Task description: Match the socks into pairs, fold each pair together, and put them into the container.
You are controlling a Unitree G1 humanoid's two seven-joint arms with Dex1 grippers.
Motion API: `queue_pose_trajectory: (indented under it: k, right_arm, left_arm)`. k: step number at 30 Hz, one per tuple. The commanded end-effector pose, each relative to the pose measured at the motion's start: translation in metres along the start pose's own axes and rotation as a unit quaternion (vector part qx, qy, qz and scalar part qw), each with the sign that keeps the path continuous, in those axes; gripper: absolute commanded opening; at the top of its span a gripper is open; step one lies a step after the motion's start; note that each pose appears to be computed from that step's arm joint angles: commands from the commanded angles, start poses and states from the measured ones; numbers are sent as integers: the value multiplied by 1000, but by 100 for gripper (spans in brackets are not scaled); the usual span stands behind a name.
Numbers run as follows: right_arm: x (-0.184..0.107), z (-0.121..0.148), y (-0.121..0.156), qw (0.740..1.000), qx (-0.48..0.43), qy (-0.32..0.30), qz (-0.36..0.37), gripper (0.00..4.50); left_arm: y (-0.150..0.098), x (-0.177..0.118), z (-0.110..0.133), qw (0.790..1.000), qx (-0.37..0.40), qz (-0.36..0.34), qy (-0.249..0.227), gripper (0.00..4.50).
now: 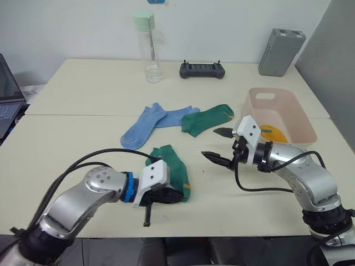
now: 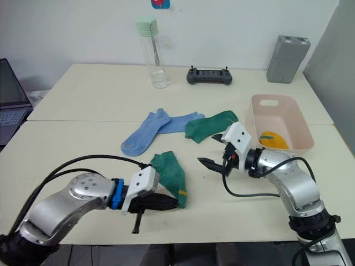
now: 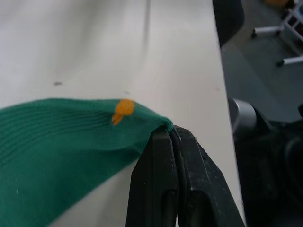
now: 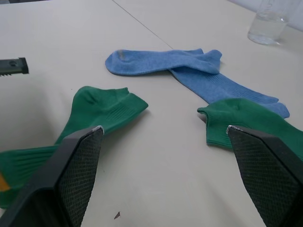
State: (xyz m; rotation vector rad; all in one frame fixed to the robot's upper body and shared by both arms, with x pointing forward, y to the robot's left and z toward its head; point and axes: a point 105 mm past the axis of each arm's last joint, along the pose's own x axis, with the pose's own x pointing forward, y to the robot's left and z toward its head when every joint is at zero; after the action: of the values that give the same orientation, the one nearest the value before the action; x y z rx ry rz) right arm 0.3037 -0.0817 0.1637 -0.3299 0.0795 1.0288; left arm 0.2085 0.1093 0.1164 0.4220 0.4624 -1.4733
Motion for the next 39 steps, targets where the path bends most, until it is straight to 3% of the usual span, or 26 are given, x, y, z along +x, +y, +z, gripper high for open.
queue_pose_trajectory:
  k: [1,3,6,11,18,21,28,32,37,39]
  right_arm:
    - [15,-5,1,999,-17,12,26,450]
    - [29,-7,2,999,-9,11,44,450]
    - [54,-15,2,997,-1,35,70,450]
    - [89,-16,1,993,41,53,100,450]
    - [113,-28,9,985,73,81,137,450]
    - [122,-32,13,982,86,86,144,389]
    - [136,-33,6,983,94,91,131,154]
    - [135,-32,14,980,78,87,164,4]
    - [129,-25,22,975,74,70,196,2]
    - [124,-22,11,981,77,58,168,2]
  left_arm:
    - [-11,-13,3,998,54,-25,32,2]
    - [-15,-18,-6,994,76,-37,66,2]
    - [-12,-19,-7,993,89,-31,75,2]
    - [-9,-13,1,993,96,-19,63,2]
    - [-12,-10,1,994,88,-12,56,2]
    - [-11,-10,0,994,90,-11,58,0]
    - [-11,-10,-5,994,91,-14,61,0]
    - [-10,-10,-7,994,92,-15,61,0]
    - [-9,-11,-10,994,93,-13,61,0]
    - [-8,-15,-14,994,92,-10,66,0]
